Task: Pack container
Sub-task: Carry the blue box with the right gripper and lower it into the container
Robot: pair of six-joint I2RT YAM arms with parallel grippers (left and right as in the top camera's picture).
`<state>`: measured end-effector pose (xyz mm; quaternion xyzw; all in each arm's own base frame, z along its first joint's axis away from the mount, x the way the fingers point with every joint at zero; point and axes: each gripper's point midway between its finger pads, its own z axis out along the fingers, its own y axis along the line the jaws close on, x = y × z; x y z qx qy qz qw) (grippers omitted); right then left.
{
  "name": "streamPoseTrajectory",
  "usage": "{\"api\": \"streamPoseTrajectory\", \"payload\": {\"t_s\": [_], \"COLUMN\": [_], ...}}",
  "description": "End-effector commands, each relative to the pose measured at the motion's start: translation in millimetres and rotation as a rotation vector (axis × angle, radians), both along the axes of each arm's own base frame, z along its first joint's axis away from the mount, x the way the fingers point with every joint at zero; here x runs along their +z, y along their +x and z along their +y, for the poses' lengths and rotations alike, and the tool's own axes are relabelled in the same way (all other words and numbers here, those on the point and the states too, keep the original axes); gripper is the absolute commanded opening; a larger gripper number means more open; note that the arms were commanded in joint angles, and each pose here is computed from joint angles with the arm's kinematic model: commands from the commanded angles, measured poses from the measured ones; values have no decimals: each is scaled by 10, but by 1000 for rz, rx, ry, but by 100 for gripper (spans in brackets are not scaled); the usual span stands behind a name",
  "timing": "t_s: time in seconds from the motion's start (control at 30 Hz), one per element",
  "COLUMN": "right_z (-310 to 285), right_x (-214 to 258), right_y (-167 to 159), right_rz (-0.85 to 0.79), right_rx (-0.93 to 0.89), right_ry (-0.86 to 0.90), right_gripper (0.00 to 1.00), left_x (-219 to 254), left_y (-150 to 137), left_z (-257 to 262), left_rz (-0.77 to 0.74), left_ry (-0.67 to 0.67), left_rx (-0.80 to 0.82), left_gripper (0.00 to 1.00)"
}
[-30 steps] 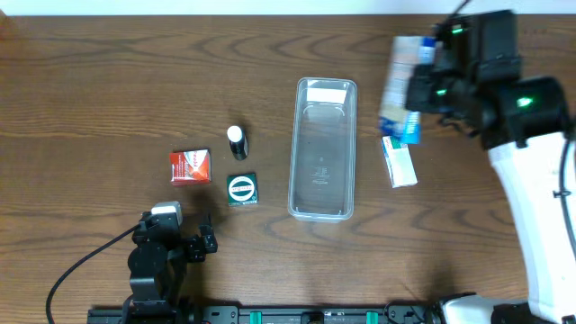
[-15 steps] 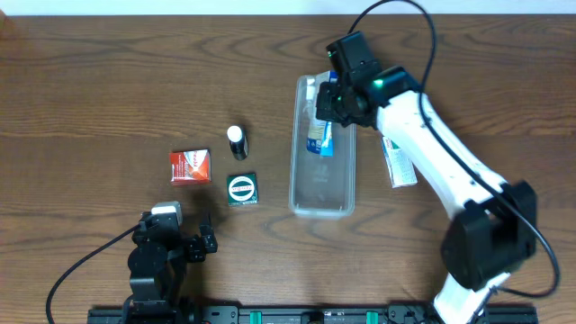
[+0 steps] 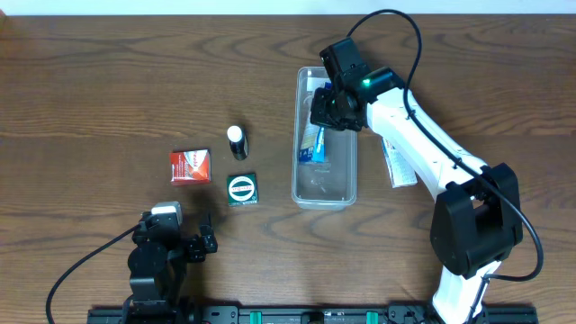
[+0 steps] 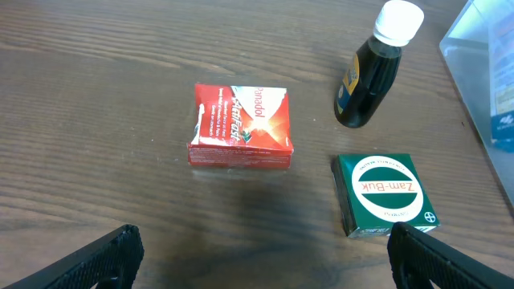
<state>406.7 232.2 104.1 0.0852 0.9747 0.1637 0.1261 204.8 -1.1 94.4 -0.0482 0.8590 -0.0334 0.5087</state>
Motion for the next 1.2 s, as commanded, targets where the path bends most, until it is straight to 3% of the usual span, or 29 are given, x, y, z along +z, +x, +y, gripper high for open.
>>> {"api": "streamPoseTrajectory", "payload": {"t_s": [0.0, 0.2, 0.57, 0.8, 1.17], "right_z": [114, 126, 169, 178, 178], "right_x": [-20, -12, -69, -341, -428], "right_y": [-67, -54, -3, 18, 90], "right_rz": [23, -25, -52, 16, 59], "right_rx": [47, 170, 208, 131, -20], "right_ry": [35, 6, 3, 6, 49], "right_gripper": [7, 11, 10, 18, 12], "left_x": [-35, -35, -35, -35, -35], "left_y": [4, 4, 4, 4, 4], "left_z": [8, 8, 8, 8, 7], "left_rz": [1, 1, 1, 1, 1], "left_ry": [13, 13, 13, 13, 13], "left_rx": [-4, -4, -4, -4, -5], "left_gripper": [98, 98, 98, 98, 98]}}
